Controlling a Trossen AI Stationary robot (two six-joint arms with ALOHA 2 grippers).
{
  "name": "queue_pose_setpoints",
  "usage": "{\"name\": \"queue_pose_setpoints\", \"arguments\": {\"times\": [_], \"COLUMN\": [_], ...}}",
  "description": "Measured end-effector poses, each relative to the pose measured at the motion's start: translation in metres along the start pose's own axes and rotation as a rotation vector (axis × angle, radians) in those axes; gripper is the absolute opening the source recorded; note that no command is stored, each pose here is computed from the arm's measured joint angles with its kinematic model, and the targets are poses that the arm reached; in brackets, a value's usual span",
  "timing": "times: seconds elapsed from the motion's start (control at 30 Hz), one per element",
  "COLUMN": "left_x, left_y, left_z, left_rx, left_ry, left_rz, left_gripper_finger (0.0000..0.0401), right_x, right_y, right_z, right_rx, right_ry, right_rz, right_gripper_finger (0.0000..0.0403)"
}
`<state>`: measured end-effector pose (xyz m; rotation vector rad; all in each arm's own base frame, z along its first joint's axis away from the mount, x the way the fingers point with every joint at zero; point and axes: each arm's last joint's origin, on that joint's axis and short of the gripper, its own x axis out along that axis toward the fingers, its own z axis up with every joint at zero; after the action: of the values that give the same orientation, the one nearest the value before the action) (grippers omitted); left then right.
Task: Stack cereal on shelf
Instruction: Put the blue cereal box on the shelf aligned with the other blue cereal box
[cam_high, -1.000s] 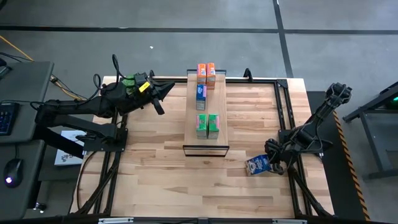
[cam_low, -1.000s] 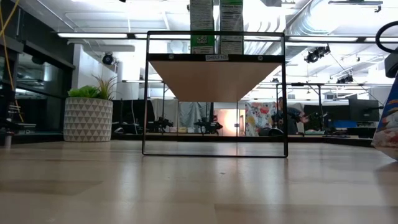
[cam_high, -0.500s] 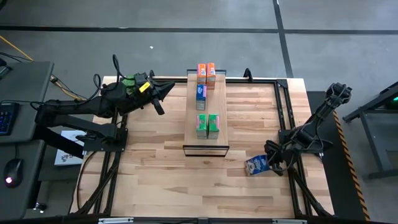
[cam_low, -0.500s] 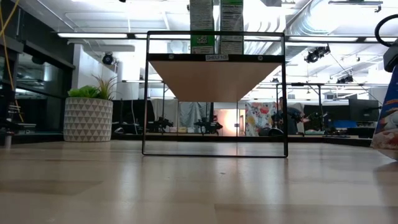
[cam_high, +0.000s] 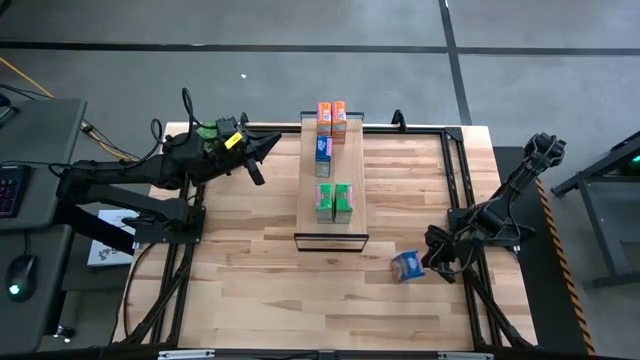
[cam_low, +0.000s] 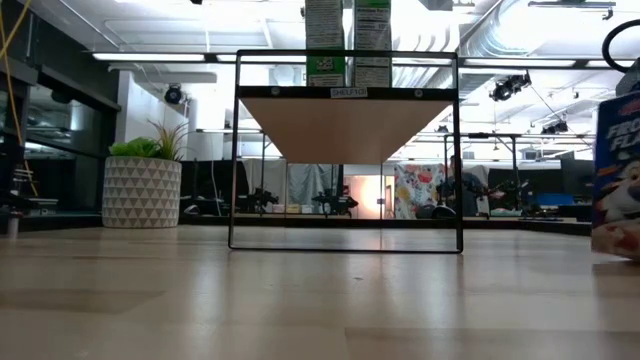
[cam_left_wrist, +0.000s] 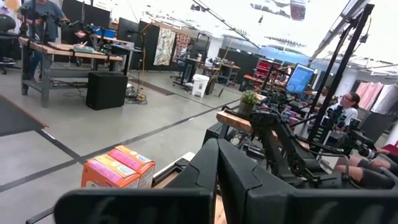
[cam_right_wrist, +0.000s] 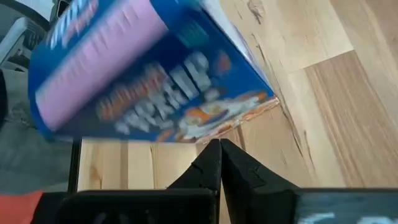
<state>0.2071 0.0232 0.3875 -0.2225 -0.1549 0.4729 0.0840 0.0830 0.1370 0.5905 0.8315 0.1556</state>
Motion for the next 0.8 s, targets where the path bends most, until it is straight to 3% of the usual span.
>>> {"name": "queue_pose_setpoints", "arguments": {"times": [0.13, 0.27, 0.43, 0.5, 0.63, 0.8], "left_x": [0.0, 0.0, 0.0, 0.0, 0.0, 0.0], "left_y": [0.0, 0.0, 0.0, 0.0, 0.0, 0.0], "left_z": [0.0, 0.0, 0.0, 0.0, 0.0, 0.0], "left_rx": [0.0, 0.0, 0.014, 0.021, 0.026, 0.026], "left_ry": [0.0, 0.0, 0.0, 0.001, 0.001, 0.001], "left_rz": [0.0, 0.0, 0.0, -0.005, -0.006, -0.006], "left_gripper_finger": [0.0, 0.0, 0.0, 0.0, 0.0, 0.0], "right_x": [-0.001, -0.011, -0.043, -0.056, -0.073, -0.088], "right_y": [0.001, 0.011, 0.027, 0.037, 0.06, 0.066], "right_z": [-0.001, 0.001, 0.017, 0.028, 0.051, 0.07], "right_rx": [0.019, 0.062, 0.098, 0.173, 0.333, 0.574], "right_ry": [0.045, 0.232, 0.348, 0.316, 0.144, -0.067], "right_rz": [0.029, 0.089, -0.01, -0.019, 0.079, 0.056], "right_gripper_finger": [0.0, 0.0, 0.0, 0.0, 0.0, 0.0022]}}
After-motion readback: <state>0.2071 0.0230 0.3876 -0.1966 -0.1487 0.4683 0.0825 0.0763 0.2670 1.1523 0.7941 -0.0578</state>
